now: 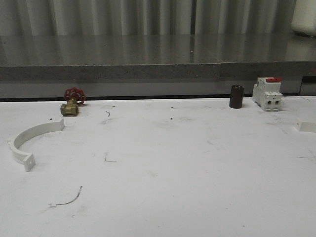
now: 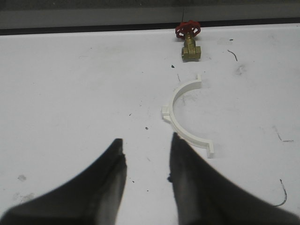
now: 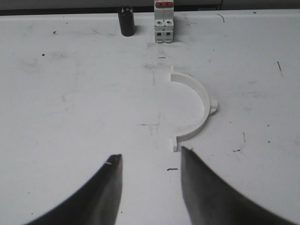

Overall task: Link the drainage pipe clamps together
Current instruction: 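Lower the left gripper and grasp the white half-ring clamp's end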

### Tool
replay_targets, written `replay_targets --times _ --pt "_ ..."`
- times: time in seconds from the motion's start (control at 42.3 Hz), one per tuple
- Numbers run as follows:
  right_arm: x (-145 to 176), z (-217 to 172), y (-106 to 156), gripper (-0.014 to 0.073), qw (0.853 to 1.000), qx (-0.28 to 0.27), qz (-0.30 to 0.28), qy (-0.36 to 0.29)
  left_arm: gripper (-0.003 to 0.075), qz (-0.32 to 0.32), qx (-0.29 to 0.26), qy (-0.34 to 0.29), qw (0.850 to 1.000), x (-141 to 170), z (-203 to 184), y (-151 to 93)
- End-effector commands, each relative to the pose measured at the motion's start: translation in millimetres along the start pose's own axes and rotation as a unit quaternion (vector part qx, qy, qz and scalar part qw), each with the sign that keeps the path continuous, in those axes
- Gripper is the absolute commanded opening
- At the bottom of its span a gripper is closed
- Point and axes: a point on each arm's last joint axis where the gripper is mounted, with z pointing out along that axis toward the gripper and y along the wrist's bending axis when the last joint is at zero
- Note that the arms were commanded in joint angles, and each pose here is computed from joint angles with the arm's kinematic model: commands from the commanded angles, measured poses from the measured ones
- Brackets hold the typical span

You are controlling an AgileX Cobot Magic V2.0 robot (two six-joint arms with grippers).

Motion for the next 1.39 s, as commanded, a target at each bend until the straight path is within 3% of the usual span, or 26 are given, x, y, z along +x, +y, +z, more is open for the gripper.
replay_targets --times 0.0,0.047,0.284,0.473,0.756,1.371 --pt "-14 -3 0 0.0463 0.999 0.001 0.000 -0.039 0.0445 -0.007 0.001 -0.049 0.999 -16 -5 0" --pt "-14 -3 0 0.0458 0.999 0.001 0.000 -0.039 0.0475 -0.011 0.004 -0.050 0.999 -16 -5 0" --pt "-14 -3 0 0.0456 0.999 0.001 0.000 -0.039 0.0472 -0.015 0.008 0.020 1.000 -31 19 0" --pt "-14 -3 0 0.0456 0.999 0.001 0.000 -0.039 0.0472 -0.018 0.012 0.098 0.995 -45 51 0" --pt "-14 -3 0 0.0456 0.999 0.001 0.000 -0.039 0.0472 -0.021 0.025 0.162 0.986 -60 108 -6" --pt "-14 -3 0 0.0456 0.999 0.001 0.000 -0.039 0.0472 0.001 0.042 0.286 0.957 -43 237 -28"
